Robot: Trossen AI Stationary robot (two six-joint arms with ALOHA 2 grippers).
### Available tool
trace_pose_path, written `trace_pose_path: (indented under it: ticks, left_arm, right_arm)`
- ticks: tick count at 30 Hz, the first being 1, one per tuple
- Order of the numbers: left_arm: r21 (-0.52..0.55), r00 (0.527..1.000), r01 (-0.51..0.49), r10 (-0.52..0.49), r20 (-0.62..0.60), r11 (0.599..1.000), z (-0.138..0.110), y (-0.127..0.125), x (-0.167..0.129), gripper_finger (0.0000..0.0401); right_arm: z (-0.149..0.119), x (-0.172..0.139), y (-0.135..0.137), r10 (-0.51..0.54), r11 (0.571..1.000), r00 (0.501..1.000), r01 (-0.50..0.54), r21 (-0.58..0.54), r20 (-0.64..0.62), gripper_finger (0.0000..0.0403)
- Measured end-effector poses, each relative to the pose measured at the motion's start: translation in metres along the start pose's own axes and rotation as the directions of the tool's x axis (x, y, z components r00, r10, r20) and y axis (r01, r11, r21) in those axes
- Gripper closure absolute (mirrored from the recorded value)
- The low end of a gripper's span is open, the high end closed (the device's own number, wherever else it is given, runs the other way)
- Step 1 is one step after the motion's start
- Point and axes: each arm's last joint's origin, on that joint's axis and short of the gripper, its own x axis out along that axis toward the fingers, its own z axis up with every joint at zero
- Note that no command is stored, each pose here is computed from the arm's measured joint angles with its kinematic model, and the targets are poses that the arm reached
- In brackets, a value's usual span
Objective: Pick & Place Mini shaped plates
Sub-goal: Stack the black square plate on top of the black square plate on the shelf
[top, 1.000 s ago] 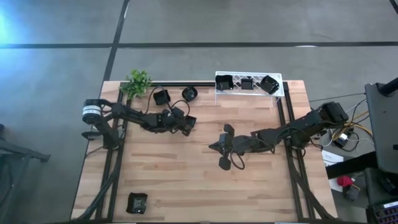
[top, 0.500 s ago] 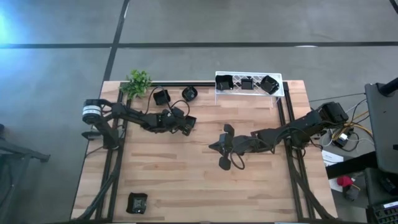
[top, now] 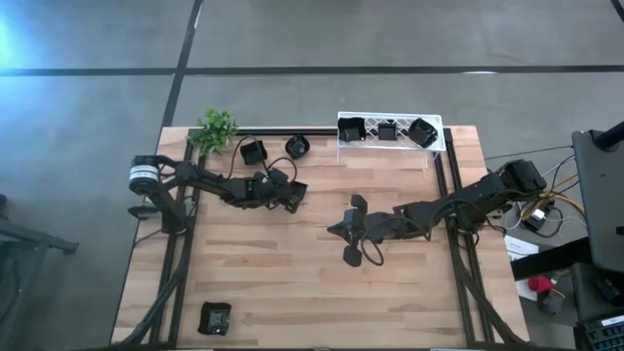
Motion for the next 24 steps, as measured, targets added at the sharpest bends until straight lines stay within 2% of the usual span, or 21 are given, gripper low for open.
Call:
trace_pose_path:
  ticks: [24]
  left_arm:
    - [-0.032,0.999,0.023,-0.023,0.022,0.999,0.0023,-0.002,0.0,0.0321]
  right_arm:
    - [0.0,0.0,0.0,0.0,1.0,1.0,0.0,0.0,0.0,0.0394]
